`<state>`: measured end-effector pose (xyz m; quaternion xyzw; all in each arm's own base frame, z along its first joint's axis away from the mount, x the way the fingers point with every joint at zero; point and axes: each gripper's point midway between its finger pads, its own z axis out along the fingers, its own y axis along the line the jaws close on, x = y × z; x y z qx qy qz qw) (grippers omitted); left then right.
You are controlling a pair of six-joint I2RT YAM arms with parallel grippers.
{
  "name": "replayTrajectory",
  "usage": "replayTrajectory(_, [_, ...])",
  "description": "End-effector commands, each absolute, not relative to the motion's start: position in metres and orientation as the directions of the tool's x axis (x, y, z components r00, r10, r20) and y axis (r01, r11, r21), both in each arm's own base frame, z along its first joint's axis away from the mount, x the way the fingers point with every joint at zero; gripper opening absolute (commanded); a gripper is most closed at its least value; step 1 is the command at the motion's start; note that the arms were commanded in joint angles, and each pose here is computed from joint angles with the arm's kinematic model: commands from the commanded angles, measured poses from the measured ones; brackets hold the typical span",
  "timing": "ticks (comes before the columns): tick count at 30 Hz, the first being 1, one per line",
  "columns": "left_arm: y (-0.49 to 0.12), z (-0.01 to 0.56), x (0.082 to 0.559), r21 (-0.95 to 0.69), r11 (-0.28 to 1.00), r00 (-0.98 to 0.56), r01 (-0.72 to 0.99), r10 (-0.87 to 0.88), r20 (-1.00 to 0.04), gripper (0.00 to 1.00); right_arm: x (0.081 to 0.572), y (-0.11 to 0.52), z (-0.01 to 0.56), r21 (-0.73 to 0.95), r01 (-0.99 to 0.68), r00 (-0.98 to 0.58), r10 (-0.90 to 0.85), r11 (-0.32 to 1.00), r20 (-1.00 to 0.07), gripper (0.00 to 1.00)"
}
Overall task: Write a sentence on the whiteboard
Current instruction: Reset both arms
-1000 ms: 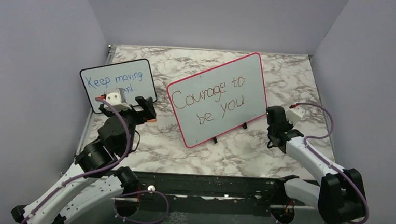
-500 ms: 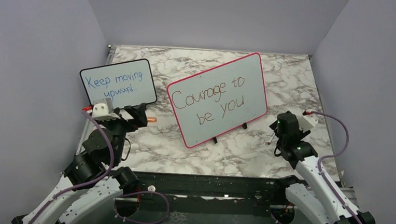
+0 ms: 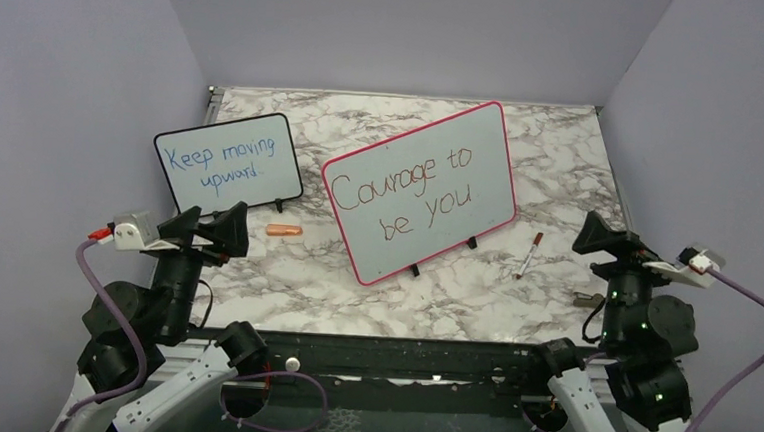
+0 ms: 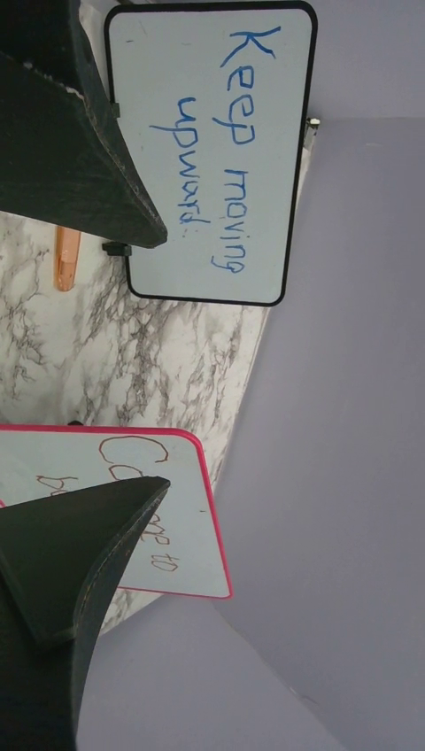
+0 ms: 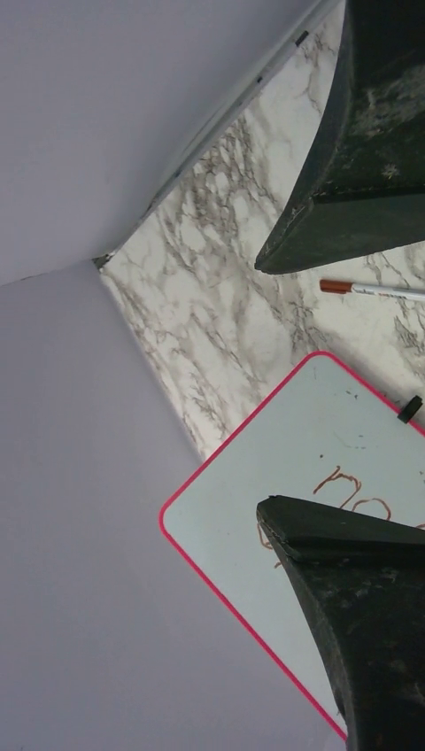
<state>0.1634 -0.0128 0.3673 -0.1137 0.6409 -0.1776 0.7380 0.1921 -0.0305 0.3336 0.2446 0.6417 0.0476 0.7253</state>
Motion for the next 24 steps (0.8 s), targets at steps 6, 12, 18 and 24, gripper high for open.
replayTrajectory(6, [-0.013, 0.364, 0.152, -0.388, 0.902, 0.148, 0.191, -0.417, -0.897, 0.99, 0.163, -0.033, 0.352, 0.191, 0.158, 0.243, 0.149, 0.969, -0.958, 1.0])
replayTrajectory(12, [-0.011, 0.346, 0.156, -0.408, 0.899, 0.153, 0.161, -0.431, -0.889, 0.99, 0.165, -0.029, 0.337, 0.164, 0.137, 0.248, 0.126, 0.977, -0.96, 1.0])
replayTrajectory(18, [-0.012, 0.341, 0.161, -0.42, 0.896, 0.151, 0.144, -0.439, -0.885, 0.99, 0.167, -0.025, 0.331, 0.161, 0.116, 0.245, 0.129, 0.98, -0.961, 1.0])
replayTrajectory(24, [-0.014, 0.341, 0.162, -0.43, 0.891, 0.154, 0.146, -0.45, -0.88, 0.99, 0.168, -0.025, 0.329, 0.166, 0.121, 0.246, 0.132, 0.979, -0.96, 1.0])
